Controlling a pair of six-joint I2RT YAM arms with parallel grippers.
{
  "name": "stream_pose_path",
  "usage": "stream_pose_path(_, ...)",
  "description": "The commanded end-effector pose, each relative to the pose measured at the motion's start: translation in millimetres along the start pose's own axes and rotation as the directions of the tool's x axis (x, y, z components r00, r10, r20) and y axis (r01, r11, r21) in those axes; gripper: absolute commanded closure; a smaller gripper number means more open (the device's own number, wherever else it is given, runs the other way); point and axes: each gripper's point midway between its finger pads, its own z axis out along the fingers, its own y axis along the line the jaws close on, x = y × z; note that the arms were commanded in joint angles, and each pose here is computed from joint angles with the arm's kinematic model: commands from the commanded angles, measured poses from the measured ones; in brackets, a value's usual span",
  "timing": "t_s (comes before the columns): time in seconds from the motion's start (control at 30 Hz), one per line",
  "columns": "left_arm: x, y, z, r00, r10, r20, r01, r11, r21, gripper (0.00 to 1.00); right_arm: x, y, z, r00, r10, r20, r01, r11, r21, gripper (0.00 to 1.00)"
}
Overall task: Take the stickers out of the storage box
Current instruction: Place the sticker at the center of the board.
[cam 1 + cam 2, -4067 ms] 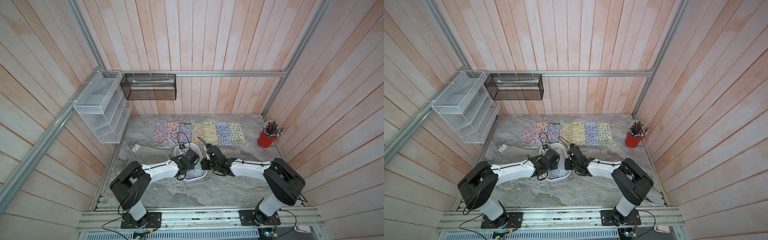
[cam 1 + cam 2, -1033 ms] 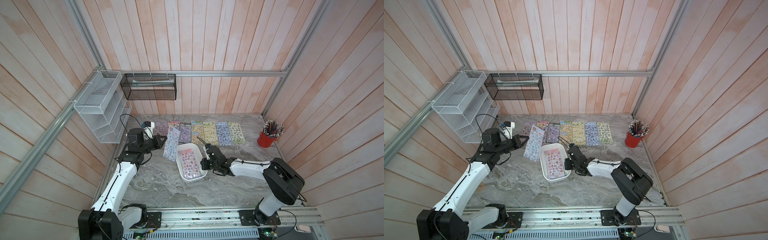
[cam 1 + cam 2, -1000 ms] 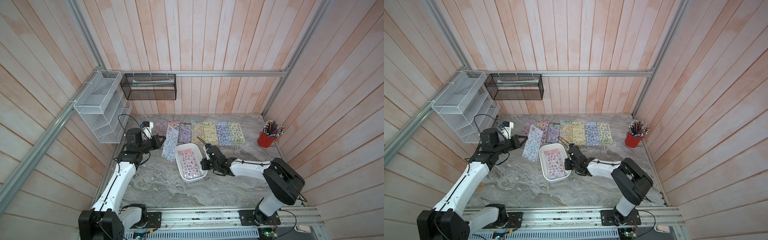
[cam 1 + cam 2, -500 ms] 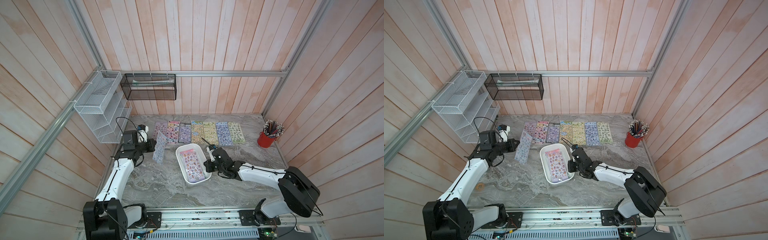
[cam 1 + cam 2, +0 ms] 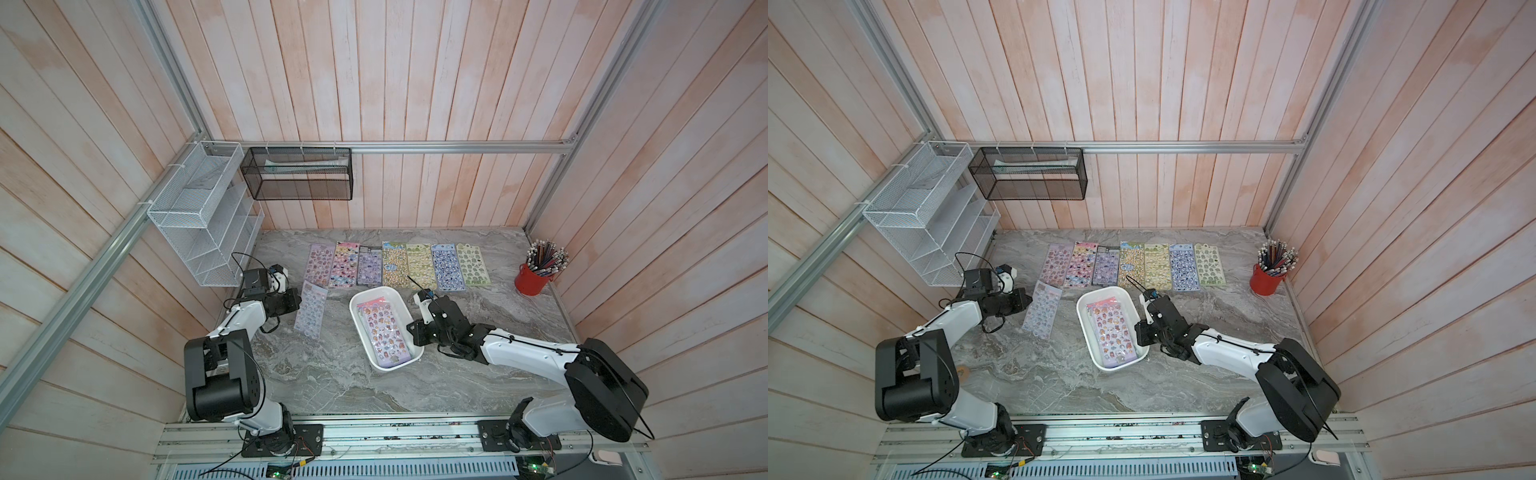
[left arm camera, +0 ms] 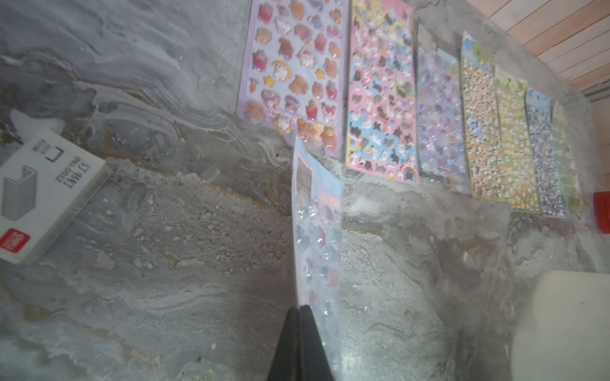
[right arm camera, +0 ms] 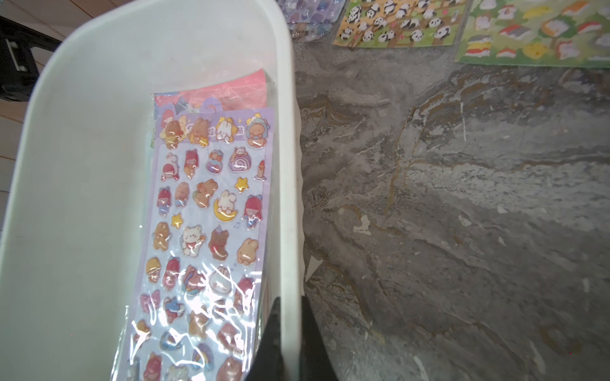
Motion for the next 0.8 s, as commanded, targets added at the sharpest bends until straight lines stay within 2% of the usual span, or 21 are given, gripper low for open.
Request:
stream_pose_path(0.0,-1,6,9,0.999,0.027,-0.020,-0.027,1.000,0.001,1.00,-15,8,-7,0.998,-0.006,0.059,0.009,0.999,-0.049,1.00)
stream_pose_path(0.3,11,31,19,0.998,-0.003,-0.068,-0.002,0.997,-0.072,1.00,-18,2,-11,0.997,0.008,0.071,-0.004,0.999,-0.052,1.00)
stream_pose_path(0.5,11,39,19,0.997,-0.022,-0.072,0.014,0.994,-0.112,0.83,-17,2,-10,0.998,0.009,0.067,-0.006,0.999,-0.052,1.00)
stream_pose_path(0.67,-4,36,6,0.999,-0.026,-0.025,0.022,0.991,-0.132,0.79,-18,1,-10,0.998,0.011,0.064,-0.008,0.999,-0.045,1.00)
stream_pose_path(0.77,-24,22,-13,0.998,-0.020,0.053,0.026,0.992,-0.120,0.77,-19,0,-10,0.998,0.012,0.064,-0.009,0.999,-0.037,1.00)
